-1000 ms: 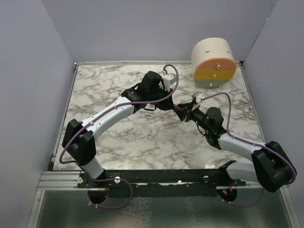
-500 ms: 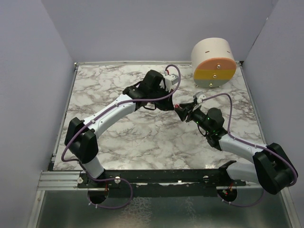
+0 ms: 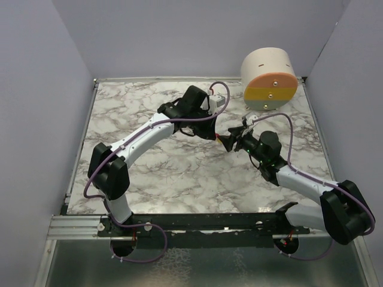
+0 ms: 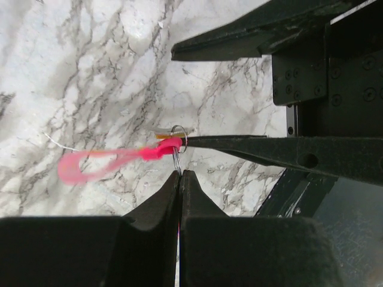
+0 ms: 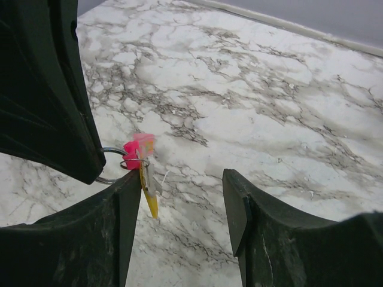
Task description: Put the keys on the keyring
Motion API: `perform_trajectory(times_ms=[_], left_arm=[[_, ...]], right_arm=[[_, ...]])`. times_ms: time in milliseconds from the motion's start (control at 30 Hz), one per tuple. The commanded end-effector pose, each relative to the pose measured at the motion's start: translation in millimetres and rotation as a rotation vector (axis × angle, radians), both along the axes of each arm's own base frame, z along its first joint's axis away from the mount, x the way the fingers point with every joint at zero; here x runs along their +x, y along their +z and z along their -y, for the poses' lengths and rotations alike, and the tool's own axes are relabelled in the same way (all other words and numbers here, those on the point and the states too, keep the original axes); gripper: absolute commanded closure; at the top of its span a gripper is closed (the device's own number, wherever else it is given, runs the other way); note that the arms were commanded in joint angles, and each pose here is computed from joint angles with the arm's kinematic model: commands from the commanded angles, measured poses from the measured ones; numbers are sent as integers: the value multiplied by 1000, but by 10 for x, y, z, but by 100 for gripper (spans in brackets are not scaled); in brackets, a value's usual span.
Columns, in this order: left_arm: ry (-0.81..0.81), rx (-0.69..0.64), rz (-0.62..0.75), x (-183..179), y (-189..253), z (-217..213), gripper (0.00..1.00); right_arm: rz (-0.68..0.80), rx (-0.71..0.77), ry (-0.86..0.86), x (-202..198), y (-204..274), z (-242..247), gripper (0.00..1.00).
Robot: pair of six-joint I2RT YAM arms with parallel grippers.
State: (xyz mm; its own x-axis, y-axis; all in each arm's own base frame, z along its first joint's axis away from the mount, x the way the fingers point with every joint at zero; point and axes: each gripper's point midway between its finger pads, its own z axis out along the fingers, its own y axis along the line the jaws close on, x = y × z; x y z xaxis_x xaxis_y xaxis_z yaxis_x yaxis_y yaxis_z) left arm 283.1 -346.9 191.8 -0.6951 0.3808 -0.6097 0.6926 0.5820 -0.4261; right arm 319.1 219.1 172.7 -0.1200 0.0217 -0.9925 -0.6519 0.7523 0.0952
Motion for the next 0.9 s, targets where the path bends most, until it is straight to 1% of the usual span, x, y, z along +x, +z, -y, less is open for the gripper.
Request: perform_trajectory(times_ms=[0,200,367,567,667,800,867], left_arm=[[-22,-27,71,182,274,-50,100],[-35,-22,134,413,415,-226,100],[-48,5,143,508,391,-347,100],[-115,2,79,388,249,-320,100],[-148,1,59,299,201,-289,100],[-175,22,36,206,165,-302,100],[-193,29,24,156,167,-313,100]], right_arm=[[11,-1,58,13,194,-109,43],[1,6,43,0,234,-81,43],[12,24,33,-27,318,-55,43],[42,50,-30,-46,404,68,43],[64,68,-29,-75,462,81,44],[84,76,-1,-127,491,56,47],[92,72,30,-158,500,19,51]])
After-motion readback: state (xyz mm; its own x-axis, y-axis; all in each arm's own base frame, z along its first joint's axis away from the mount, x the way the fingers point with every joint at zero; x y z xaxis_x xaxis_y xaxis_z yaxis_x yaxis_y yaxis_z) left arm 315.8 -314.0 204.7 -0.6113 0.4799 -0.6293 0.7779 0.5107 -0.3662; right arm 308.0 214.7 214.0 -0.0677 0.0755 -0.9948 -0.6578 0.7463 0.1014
